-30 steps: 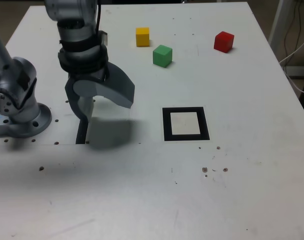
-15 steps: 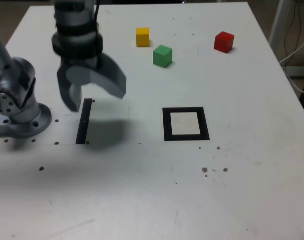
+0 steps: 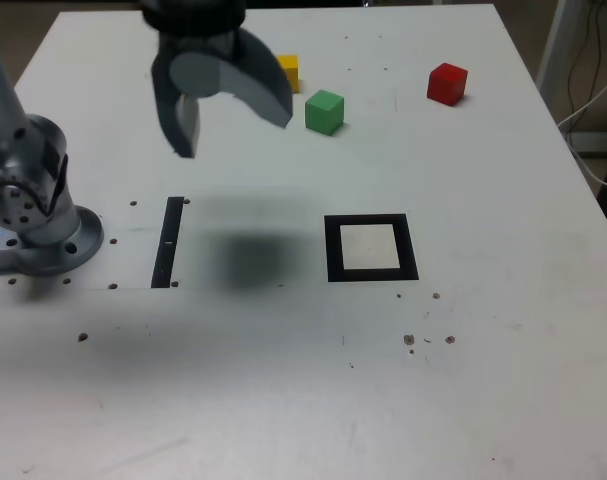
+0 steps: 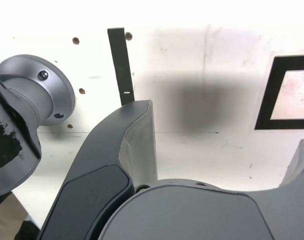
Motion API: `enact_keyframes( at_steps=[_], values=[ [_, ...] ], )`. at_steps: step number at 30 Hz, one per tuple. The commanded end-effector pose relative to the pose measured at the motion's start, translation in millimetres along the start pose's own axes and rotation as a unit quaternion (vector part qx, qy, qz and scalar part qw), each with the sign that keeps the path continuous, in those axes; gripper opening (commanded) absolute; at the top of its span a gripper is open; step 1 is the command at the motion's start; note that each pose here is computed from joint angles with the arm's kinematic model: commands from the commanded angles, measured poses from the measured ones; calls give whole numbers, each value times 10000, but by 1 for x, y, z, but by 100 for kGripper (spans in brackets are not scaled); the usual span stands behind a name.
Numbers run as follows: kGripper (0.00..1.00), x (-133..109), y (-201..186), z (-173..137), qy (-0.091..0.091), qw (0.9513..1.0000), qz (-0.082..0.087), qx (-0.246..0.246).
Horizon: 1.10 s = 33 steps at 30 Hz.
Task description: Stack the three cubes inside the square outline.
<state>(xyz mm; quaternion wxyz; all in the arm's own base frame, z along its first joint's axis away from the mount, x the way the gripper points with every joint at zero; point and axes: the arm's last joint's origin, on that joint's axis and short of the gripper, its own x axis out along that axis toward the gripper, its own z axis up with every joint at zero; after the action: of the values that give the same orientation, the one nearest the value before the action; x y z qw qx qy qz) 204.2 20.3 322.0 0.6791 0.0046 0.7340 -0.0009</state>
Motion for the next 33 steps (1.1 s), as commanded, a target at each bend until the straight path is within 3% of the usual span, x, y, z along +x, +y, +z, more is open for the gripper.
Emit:
enact_keyframes(
  at_steps=[1,7,15,25,33],
  values=[
    [99,-1,4,7,64,10000,13,-1],
    [99,-3,19,25,84,9999,52,-74],
    [99,-17,32,49,-48,9998,189,-16],
    [99,-20,66,62,-43,9997,217,-140],
    [99,-32,93,72,-190,9992,338,-132]
  ],
)
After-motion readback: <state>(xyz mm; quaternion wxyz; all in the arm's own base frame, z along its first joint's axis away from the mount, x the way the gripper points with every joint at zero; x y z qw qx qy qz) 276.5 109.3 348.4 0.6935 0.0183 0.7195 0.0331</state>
